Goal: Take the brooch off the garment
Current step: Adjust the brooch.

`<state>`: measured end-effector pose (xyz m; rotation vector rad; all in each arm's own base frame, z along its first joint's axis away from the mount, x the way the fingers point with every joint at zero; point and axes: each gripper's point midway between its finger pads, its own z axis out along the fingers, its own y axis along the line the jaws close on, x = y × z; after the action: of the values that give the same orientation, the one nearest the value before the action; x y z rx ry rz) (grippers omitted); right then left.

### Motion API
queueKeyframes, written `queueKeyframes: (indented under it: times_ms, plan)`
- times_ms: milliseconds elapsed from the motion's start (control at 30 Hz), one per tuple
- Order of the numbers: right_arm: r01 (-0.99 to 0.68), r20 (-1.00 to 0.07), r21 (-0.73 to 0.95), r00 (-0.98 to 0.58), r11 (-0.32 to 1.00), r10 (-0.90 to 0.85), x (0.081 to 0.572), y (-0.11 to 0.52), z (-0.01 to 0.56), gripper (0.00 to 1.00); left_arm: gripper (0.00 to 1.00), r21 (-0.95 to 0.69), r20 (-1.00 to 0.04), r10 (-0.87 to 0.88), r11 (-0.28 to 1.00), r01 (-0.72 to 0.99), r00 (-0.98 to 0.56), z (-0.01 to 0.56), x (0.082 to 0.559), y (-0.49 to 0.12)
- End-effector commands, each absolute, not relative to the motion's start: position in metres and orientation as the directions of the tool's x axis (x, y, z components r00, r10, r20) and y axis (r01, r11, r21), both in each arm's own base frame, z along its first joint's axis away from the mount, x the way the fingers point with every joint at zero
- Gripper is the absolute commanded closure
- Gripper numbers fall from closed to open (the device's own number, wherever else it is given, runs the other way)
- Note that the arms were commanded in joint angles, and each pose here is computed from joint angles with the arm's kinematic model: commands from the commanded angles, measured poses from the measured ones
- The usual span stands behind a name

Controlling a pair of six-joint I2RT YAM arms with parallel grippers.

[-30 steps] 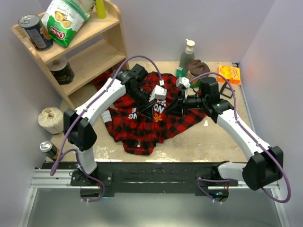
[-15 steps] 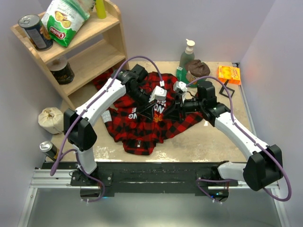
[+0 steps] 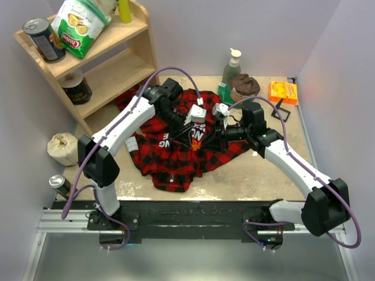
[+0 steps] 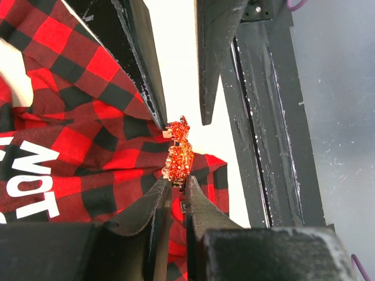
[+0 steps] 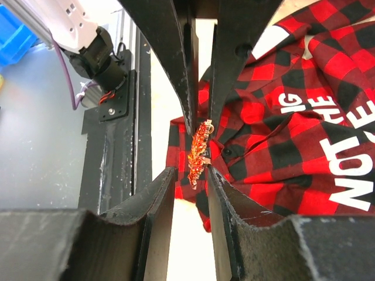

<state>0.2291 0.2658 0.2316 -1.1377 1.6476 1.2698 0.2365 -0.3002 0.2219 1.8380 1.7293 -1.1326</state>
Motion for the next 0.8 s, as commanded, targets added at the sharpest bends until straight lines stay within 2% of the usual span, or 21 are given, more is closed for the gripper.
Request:
queueKeyframes:
  times_ms: [0, 767]
  plan:
    - [-0.954, -0.934, 0.270, -0.292, 0.129, -0.207, 0.2321, 0.2658, 0.2275, 0.68, 1.00, -0.166, -0.820, 0.573, -0.226, 0.960, -0.007, 0.2589, 0.2304, -0.3039]
    - [-0.959, -0.937, 0.265, -0.281, 0.100, -0.209, 0.2272, 0.2688, 0.2280, 0.75, 1.00, -0.191, -0.826, 0.564, -0.235, 0.953, -0.026, 0.2574, 0.2287, -0.3069]
